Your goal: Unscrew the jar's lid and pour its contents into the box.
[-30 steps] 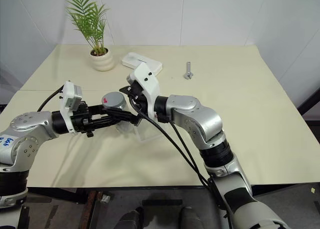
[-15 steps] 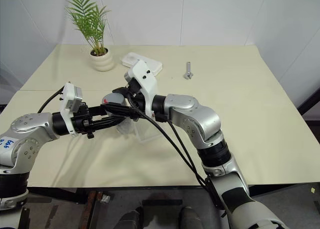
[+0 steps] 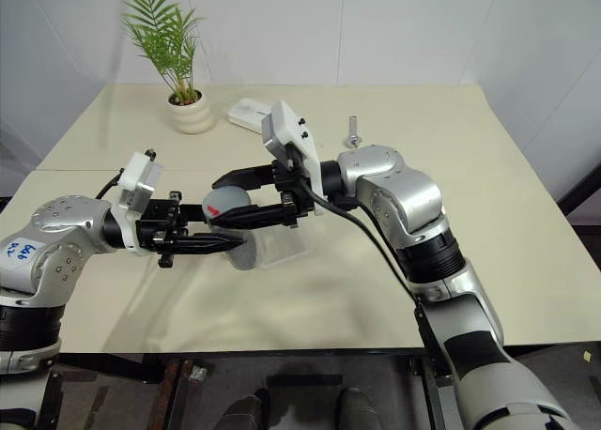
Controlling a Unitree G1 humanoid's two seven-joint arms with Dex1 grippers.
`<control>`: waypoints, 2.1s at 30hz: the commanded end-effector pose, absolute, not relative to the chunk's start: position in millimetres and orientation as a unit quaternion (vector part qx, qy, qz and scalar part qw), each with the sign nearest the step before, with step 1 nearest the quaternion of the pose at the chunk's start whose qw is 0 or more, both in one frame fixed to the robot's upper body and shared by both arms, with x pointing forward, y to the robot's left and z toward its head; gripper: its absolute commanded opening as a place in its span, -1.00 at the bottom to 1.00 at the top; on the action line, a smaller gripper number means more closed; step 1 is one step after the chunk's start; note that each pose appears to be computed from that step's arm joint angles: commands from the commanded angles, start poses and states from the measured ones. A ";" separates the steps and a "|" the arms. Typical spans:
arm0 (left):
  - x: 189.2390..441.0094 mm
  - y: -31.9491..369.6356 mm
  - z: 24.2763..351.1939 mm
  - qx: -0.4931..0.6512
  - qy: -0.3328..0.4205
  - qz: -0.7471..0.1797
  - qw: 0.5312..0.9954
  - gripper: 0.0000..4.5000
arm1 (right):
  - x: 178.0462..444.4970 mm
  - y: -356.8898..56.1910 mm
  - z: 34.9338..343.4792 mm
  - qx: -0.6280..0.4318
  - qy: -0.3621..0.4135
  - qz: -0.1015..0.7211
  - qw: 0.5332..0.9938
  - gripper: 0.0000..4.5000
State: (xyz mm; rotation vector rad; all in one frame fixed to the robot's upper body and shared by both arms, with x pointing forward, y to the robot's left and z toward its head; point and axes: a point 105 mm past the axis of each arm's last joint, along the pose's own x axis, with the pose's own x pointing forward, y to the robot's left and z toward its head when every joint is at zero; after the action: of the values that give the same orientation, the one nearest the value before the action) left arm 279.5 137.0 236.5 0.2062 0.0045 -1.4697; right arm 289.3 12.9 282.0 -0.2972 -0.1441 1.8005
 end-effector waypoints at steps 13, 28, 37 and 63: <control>276.4 142.2 253.8 0.083 -0.089 -0.660 0.742 -0.17 | 309.8 2.4 293.5 -0.135 -0.082 0.746 0.647 0.71; 284.7 149.7 246.1 0.065 -0.099 -0.605 0.787 -0.17 | 287.2 12.6 307.8 -0.086 -0.116 0.750 0.646 0.98; 284.7 140.6 247.6 0.063 -0.105 -0.611 0.782 -0.17 | 293.0 36.3 302.5 -0.088 -0.109 0.732 0.666 0.98; 277.5 139.3 247.6 0.060 -0.108 -0.619 0.776 -0.17 | 354.4 -30.1 305.7 -0.109 -0.091 0.669 0.729 0.98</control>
State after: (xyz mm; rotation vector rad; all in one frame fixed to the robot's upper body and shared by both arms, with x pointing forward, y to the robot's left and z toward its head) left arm 296.0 150.8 235.4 0.0892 -0.1623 -1.2346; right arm 336.1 -6.0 292.5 -0.2424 -0.1743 1.6082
